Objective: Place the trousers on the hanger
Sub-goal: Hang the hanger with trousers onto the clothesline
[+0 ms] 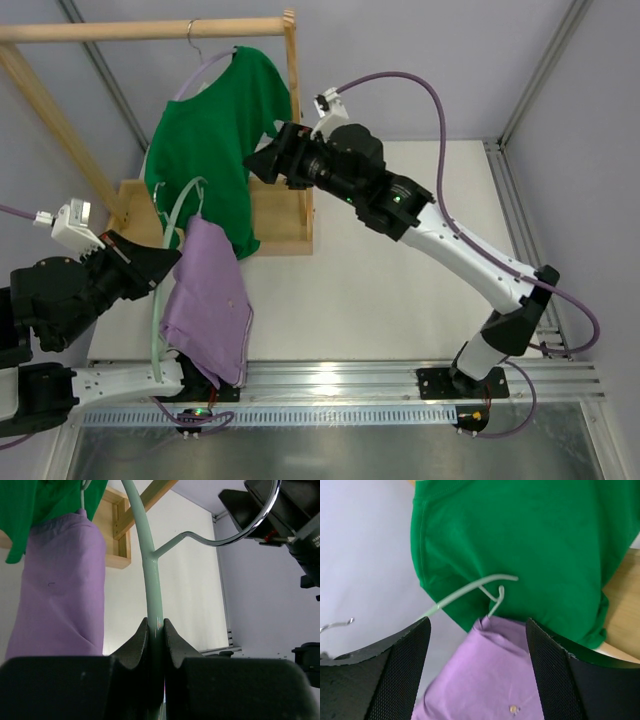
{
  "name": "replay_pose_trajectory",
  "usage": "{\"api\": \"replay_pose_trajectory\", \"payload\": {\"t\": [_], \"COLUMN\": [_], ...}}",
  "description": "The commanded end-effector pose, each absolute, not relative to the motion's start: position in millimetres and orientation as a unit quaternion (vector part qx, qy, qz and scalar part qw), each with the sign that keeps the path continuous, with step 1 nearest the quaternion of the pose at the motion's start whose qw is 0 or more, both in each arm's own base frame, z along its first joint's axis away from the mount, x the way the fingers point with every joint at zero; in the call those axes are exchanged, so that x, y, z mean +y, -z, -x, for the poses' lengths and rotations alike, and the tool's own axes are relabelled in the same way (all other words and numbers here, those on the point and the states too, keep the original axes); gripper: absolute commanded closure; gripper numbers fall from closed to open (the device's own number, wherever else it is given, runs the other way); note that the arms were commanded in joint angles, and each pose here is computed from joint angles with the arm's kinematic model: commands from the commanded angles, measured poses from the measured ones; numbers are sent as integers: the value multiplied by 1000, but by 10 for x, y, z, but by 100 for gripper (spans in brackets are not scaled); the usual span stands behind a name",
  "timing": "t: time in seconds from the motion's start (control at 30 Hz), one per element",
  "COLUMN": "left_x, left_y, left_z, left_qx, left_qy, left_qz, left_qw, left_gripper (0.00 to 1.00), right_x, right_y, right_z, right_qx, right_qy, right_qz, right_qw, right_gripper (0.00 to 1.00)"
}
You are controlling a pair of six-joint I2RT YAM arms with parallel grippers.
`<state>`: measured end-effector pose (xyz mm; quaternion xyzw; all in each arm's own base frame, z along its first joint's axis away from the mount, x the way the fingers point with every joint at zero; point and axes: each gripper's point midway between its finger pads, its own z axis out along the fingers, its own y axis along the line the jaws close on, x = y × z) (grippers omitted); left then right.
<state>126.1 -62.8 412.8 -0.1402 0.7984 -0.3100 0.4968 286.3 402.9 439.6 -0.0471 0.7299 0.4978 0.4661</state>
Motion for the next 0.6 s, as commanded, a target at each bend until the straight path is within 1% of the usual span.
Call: {"api": "replay_pose_trajectory", "payload": {"t": [0.0,0.03,0.07,0.1,0.13,0.2,0.23,0.3,0.33,0.4,0.43,0.57], "left_x": [-356,-357,-359,-378,-397,-365,-345,-250,-212,-123,-64,110], "left_y": [-3916,-3887,-3875,-3865,-3848,-3841,-3844,-3874,-3907,-3975,-4012,-4139], "left_z": [-1232,-1223,-1218,-1222,-1219,-1208,-1208,-1212,-1206,-1209,-1199,-1169], "left_qx": [828,832,835,837,840,837,834,823,817,804,796,775], "left_qy": [232,226,223,218,218,224,228,235,244,255,264,286], "left_qz": [134,131,127,123,121,130,138,155,167,184,193,210], "left_qw": [493,489,487,486,483,483,484,493,495,505,509,522], "left_gripper": [100,99,100,100,100,100,100,100,100,100,99,99], "right_x": [4198,4233,4373,4460,4508,4729,4755,4885,4897,5031,5054,5231], "right_y": [-4825,-4972,-4862,-4872,-5002,-4876,-5011,-4896,-4998,-4878,-4961,-4894], "right_z": [-3013,-3015,-3082,-3061,-3059,-3134,-3143,-3273,-3296,-3388,-3403,-3472], "right_qx": [691,678,684,681,669,674,658,656,642,641,628,618], "right_qy": [-520,-532,-528,-533,-544,-541,-552,-546,-553,-542,-548,-562], "right_qz": [-3,-12,-12,-11,-12,-6,-6,-8,-10,6,10,31], "right_qw": [503,508,504,501,506,503,512,521,531,544,552,550], "right_gripper": [21,21,21,21,21,22,22,23,23,25,25,25]}}
